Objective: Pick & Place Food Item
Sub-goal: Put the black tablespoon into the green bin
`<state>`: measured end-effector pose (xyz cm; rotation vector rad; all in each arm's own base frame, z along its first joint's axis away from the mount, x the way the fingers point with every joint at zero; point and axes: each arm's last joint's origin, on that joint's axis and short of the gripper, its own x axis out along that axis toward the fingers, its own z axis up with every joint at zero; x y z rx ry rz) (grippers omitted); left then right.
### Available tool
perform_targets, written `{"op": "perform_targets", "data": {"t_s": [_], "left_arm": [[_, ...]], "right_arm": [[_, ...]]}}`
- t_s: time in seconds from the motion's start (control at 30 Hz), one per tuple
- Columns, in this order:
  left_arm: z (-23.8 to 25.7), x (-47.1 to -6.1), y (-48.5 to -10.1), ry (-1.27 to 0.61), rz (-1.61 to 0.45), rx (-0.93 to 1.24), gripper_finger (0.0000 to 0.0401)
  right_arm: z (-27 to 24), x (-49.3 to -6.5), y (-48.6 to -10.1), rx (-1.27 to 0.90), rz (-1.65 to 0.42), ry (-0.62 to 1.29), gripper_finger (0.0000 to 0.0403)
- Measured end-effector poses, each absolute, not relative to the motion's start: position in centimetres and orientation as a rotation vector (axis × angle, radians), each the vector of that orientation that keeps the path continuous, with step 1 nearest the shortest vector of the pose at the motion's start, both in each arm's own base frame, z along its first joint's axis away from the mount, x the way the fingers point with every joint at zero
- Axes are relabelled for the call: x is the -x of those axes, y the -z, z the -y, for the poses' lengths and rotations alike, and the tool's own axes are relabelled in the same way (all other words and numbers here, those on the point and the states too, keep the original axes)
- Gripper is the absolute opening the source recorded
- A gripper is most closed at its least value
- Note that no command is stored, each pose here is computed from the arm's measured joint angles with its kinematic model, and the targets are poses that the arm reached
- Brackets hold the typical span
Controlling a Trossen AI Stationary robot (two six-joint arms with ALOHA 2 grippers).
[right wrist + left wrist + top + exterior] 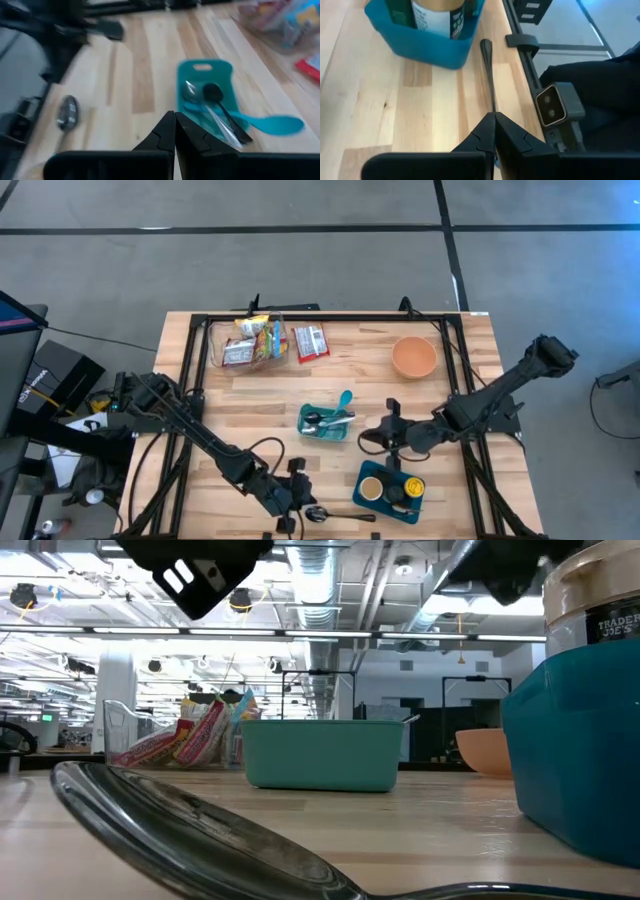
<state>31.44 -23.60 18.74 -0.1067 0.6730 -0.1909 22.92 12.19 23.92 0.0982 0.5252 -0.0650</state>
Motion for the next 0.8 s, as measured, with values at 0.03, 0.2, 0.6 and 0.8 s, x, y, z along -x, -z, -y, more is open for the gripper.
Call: {"op": "perform_targets", "data": {"t_s": [0.03, 0.2, 0.6, 0.8], "left_arm": [[23.6, -31.4, -18.7, 0.189, -0.678, 0.103, 0.0000], [23.4, -31.3, -18.5, 0.160, -0.698, 0.080, 0.0000], [23.0, -31.2, -18.2, 0.132, -0.722, 0.058, 0.0000], [22.9, -31.0, -18.0, 0.124, -0.749, 0.041, 0.0000]], "right_arm": [[-12.5, -22.9, -24.3, -0.101, -0.513, 0.051, 0.0000], [-14.3, -22.8, -26.0, -0.087, -0.475, -0.019, 0.0000], [-20.3, -26.4, -25.5, 0.044, -0.543, -0.081, 0.0000], [-23.0, -28.3, -25.3, 0.121, -0.632, -0.084, 0.0000]]}}
